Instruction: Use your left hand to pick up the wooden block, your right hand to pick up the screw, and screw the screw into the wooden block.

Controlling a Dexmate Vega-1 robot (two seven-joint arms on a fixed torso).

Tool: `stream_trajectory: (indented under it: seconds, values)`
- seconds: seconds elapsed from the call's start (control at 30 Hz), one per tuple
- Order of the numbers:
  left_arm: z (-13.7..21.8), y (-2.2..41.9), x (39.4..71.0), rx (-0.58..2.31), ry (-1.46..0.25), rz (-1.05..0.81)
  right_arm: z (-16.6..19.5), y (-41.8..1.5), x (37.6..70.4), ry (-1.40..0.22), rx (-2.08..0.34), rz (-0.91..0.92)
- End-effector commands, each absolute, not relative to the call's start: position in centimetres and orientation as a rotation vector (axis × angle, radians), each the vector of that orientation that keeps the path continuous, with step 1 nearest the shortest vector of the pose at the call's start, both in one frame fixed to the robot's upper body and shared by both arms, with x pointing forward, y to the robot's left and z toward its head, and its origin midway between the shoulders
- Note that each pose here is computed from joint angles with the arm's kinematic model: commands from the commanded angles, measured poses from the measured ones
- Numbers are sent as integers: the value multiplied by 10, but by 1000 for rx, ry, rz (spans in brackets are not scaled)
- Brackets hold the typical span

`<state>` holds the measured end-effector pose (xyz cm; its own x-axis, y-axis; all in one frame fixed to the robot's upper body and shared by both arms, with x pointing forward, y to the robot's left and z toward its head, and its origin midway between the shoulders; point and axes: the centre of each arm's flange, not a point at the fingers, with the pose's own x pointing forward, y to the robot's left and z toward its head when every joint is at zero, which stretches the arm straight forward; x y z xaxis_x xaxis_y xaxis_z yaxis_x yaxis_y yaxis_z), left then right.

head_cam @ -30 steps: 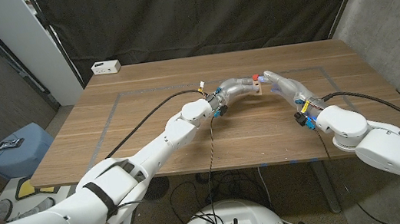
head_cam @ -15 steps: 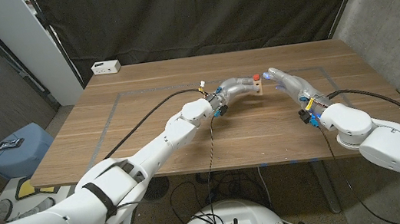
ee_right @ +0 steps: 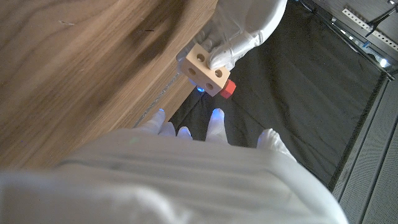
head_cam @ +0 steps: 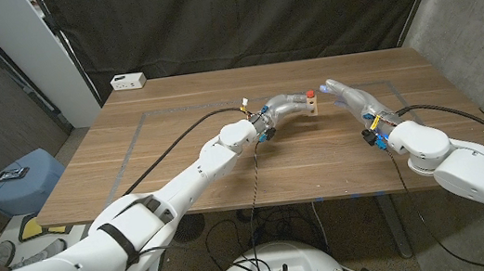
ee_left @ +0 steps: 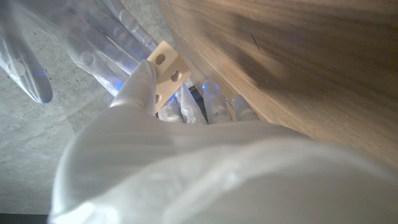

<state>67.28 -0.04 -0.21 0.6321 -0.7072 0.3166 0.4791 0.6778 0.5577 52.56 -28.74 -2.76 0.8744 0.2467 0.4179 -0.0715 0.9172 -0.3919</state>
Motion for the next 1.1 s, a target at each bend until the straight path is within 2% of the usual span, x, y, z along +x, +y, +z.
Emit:
stream_trajectory:
  seconds: [0.03,1.1]
  values:
    - [-4,1,669,452,-552,-702,-25,-284,533,-488,-383,193]
    - [-7,0,664,450,-555,-688,-24,-275,538,-491,-401,264]
